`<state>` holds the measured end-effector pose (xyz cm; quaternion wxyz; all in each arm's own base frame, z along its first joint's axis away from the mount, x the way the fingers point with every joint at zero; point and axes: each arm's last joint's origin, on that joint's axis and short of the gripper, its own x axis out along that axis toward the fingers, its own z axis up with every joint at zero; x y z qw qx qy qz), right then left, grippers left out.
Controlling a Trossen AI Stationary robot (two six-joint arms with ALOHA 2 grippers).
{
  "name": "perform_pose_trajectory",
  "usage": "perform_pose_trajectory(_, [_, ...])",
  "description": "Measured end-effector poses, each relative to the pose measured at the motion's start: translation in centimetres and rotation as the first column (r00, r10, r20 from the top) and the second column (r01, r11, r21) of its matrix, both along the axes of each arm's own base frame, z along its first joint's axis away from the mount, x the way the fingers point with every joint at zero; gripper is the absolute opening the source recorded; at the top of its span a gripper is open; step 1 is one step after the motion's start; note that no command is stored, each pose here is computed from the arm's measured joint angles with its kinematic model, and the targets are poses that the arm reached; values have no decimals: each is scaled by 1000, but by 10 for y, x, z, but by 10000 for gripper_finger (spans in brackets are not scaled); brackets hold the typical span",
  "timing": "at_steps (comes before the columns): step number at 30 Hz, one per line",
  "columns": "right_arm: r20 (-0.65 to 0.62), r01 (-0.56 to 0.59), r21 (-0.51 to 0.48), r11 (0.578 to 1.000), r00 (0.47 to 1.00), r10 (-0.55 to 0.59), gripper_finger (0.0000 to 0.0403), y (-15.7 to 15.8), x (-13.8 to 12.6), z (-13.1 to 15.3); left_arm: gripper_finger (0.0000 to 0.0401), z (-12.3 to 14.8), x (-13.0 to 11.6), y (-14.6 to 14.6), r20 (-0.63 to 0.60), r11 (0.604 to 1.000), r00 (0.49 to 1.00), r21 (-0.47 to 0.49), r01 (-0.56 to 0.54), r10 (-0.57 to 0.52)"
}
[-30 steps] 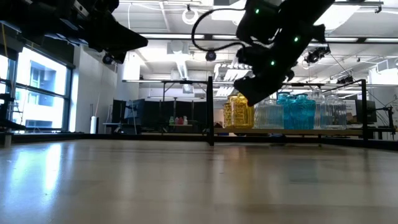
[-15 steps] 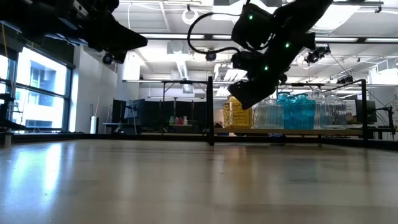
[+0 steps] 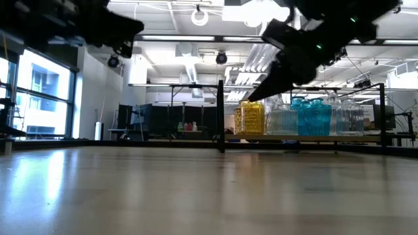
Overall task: Sort vases onto shelf
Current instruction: Return to Home Position
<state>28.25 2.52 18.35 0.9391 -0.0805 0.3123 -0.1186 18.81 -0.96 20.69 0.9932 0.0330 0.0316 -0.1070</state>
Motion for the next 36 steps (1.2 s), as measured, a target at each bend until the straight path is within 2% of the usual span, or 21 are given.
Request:
perform_pose_trajectory(5, [165, -104, 34, 994, 982, 97, 0, -4, -38, -4, 0, -20, -13, 12, 39, 998, 997, -32, -58, 60])
perform_pose_trajectory(11, [287, -122, 28, 992, 952, 109, 0, -11, -88, 3, 0, -32, -27, 22, 45, 992, 991, -46, -120, 123])
perform_pose_trajectory(17, [406, -131, 12, 991, 907, 115, 0, -15, -125, 1, 0, -29, -36, 27, 75, 989, 987, -45, -139, 142])
perform_pose_trajectory(27, [557, -109, -50, 993, 822, 119, 0, -20, -162, -8, 0, -37, -53, 30, 93, 983, 981, -86, -164, 172])
perform_pose_trajectory(33, [597, -95, -31, 995, 797, 95, 0, -23, -175, -13, 0, -33, -61, 34, 115, 979, 973, -77, -191, 199])
perform_pose_trajectory(36, [594, -89, -7, 996, 801, 76, 0, -25, -181, -16, 0, -35, -66, 36, 89, 973, 970, -77, -219, 225])
